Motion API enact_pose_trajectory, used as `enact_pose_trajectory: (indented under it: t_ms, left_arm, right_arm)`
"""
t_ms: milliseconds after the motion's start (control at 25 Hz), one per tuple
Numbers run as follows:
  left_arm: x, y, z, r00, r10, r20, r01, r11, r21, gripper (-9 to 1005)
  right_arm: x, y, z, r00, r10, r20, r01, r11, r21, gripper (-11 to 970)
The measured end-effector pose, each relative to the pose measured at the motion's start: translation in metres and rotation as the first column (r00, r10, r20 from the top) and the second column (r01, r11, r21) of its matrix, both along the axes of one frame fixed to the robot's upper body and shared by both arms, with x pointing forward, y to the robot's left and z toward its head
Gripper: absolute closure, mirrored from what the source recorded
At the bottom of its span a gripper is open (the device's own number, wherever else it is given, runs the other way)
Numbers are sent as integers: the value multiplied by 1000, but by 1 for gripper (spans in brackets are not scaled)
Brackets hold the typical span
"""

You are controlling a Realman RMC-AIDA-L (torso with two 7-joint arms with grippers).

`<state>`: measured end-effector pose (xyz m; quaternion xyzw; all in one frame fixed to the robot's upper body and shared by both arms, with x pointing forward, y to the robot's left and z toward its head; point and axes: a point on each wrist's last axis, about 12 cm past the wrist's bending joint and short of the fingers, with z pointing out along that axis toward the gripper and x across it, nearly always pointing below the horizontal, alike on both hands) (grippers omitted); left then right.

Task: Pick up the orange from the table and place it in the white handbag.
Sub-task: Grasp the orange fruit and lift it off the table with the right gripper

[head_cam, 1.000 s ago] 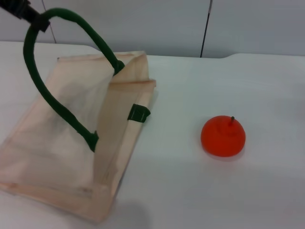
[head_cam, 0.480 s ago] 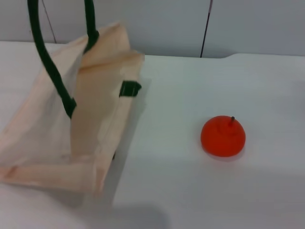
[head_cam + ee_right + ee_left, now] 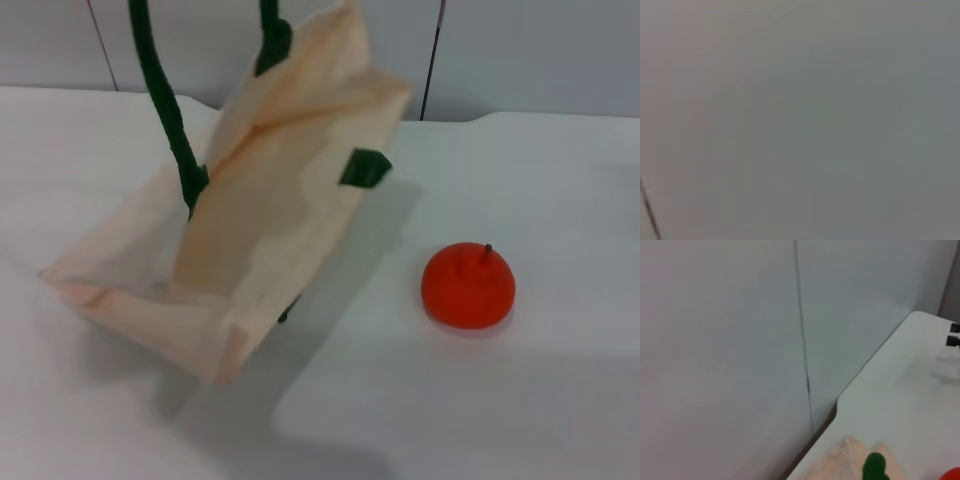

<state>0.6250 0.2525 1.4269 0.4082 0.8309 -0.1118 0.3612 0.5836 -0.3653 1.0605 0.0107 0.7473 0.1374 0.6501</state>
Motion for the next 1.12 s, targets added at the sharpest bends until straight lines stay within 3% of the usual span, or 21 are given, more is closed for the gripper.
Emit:
enact_pose_trajectory:
  t_ms: [280, 560, 760, 1120]
  left_arm:
    - [-3, 15, -15, 998, 49, -41, -49, 999, 8, 875]
    - [-4, 30, -18, 994, 101, -51, -102, 995, 1, 875]
    - [-4, 30, -18, 993, 102, -51, -103, 995, 0, 876]
    - [-3, 24, -16, 995, 86, -43, -86, 996, -3, 876]
  right_arm:
    - [-1, -4, 15, 988, 158, 0, -158, 987, -7, 186]
    - [-12, -37, 48, 934, 354, -52, -357, 932, -58, 185]
    - [-20, -39, 55, 841, 515, -167, -534, 839, -103, 185]
    - [-1, 31, 41, 626, 704, -334, -771, 624, -129, 184]
